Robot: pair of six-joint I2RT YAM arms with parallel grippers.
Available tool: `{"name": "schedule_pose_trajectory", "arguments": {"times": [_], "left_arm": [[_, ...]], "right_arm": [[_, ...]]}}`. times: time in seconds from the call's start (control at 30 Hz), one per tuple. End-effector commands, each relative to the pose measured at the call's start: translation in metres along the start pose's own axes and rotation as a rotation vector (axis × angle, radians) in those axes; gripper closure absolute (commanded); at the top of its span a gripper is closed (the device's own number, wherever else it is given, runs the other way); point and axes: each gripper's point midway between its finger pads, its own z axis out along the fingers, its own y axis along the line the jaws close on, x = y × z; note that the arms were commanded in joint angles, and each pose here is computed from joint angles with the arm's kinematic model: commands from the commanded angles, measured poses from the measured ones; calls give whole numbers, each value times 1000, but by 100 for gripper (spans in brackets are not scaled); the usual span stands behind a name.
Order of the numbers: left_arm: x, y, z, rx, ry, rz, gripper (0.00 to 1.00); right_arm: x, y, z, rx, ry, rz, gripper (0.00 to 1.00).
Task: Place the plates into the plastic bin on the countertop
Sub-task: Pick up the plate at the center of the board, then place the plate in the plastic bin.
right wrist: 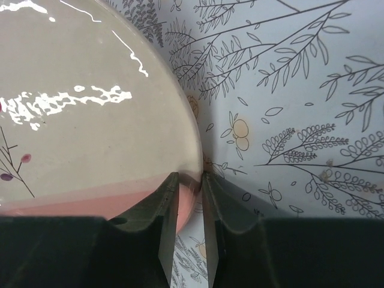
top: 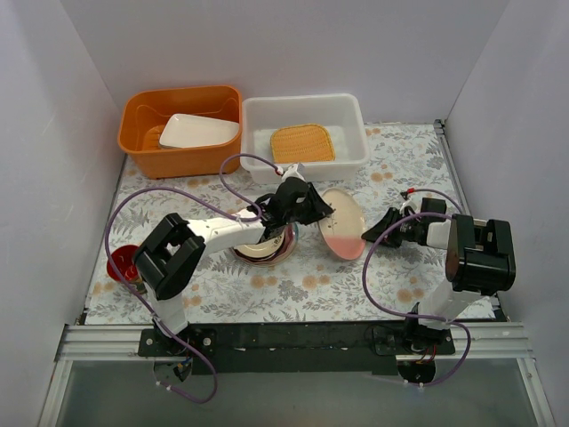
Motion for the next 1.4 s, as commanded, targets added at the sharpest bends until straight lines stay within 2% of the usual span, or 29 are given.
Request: {"name": "schedule_pose_trajectory", "arguments": {"times": [0.0,0.27,0.53,0.77,1.03,1.23,1.33,1.37], "left_arm": [[-3,-17,-11,-18,1,43,100],[-17,-13,-27,-104,-22,78,100],[-24,-17,-40,-115,-32,89,100],[-29,-19,-49,-114,-47,95,100],[-40,-35,-67,-80,-75,107,100],[-71,-66,-84,-19,-116,141,100],[-85,-84,-89,26,-119,160,100],[-88,-90,-89,42,-116,166,100]], "right_arm": [[-14,41,-10,-118,-11,-71,68],[-38,73,-29,-115,-83,-150,53],[-53,95,-43,-112,-129,-199,41],[-56,103,-51,-108,-160,-221,23],[-55,107,-56,-102,-175,-243,16],[-51,106,-58,-102,-174,-262,15],[-46,104,-57,-101,-169,-260,11],[-44,103,-58,-101,-170,-262,7]]}}
